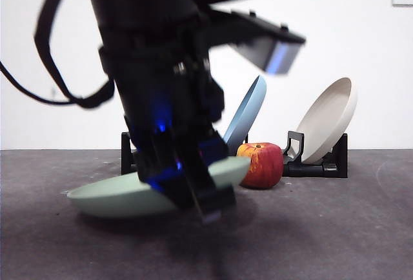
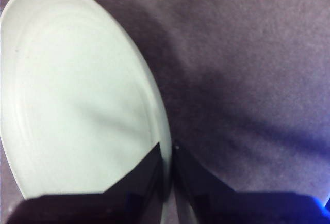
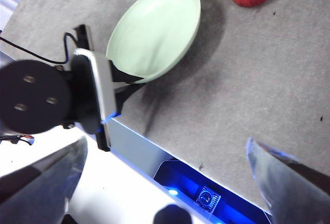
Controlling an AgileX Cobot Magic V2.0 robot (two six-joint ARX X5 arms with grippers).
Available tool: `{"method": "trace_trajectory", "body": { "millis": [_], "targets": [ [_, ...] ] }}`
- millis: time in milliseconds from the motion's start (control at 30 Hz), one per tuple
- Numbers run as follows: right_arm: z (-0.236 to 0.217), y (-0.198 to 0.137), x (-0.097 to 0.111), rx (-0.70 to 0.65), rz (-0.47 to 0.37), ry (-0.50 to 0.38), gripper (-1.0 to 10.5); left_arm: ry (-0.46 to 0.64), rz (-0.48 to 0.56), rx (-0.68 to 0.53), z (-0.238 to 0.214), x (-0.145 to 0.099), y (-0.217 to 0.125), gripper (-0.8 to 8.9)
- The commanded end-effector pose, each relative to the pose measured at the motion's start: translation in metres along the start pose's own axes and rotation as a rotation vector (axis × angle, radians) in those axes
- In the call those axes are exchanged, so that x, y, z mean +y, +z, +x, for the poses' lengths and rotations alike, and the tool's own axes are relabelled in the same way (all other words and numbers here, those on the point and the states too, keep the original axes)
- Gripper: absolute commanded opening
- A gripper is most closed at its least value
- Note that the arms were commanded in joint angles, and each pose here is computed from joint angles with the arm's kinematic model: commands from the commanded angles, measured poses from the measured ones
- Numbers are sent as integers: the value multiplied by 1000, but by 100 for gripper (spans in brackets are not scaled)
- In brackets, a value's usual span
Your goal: Take the green plate from the plate rack,put the plate on the table,take the apple from the table,put the apple in the plate
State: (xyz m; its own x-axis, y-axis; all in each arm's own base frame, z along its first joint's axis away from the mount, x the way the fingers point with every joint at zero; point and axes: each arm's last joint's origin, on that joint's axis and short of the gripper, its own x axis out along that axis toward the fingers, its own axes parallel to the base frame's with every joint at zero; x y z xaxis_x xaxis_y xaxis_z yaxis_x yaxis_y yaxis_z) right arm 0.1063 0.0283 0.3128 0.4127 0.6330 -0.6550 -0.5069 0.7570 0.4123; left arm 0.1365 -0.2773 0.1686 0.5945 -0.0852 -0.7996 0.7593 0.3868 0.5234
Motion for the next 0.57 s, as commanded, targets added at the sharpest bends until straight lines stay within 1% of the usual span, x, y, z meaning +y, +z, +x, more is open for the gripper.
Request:
{"method": "trace_trajectory", "body": {
  "millis": [33, 167, 233, 267, 367, 400, 567],
  "targets": [
    [-1, 1, 1, -7, -2, 5, 628, 1, 43, 32, 9, -7, -2, -8],
    [-1, 1, 1, -7, -2, 5, 628, 1, 43, 32, 11, -8, -2, -8],
    [-1, 1, 1, -7, -2, 5, 627, -10, 41, 29, 11, -8, -2, 11],
    [-1, 1, 1, -7, -2, 5, 627, -21, 41, 29, 11, -9, -2, 44],
    [-1, 1, 1, -7, -2, 5, 627, -44, 41, 26, 11, -9, -2, 221],
    [-1, 1, 1, -7, -2, 5, 627, -54, 40, 24, 11, -10, -2, 257],
    [-1, 1, 1, -7, -2, 5, 627, -50, 36, 23, 11, -9, -1, 256]
  ]
}}
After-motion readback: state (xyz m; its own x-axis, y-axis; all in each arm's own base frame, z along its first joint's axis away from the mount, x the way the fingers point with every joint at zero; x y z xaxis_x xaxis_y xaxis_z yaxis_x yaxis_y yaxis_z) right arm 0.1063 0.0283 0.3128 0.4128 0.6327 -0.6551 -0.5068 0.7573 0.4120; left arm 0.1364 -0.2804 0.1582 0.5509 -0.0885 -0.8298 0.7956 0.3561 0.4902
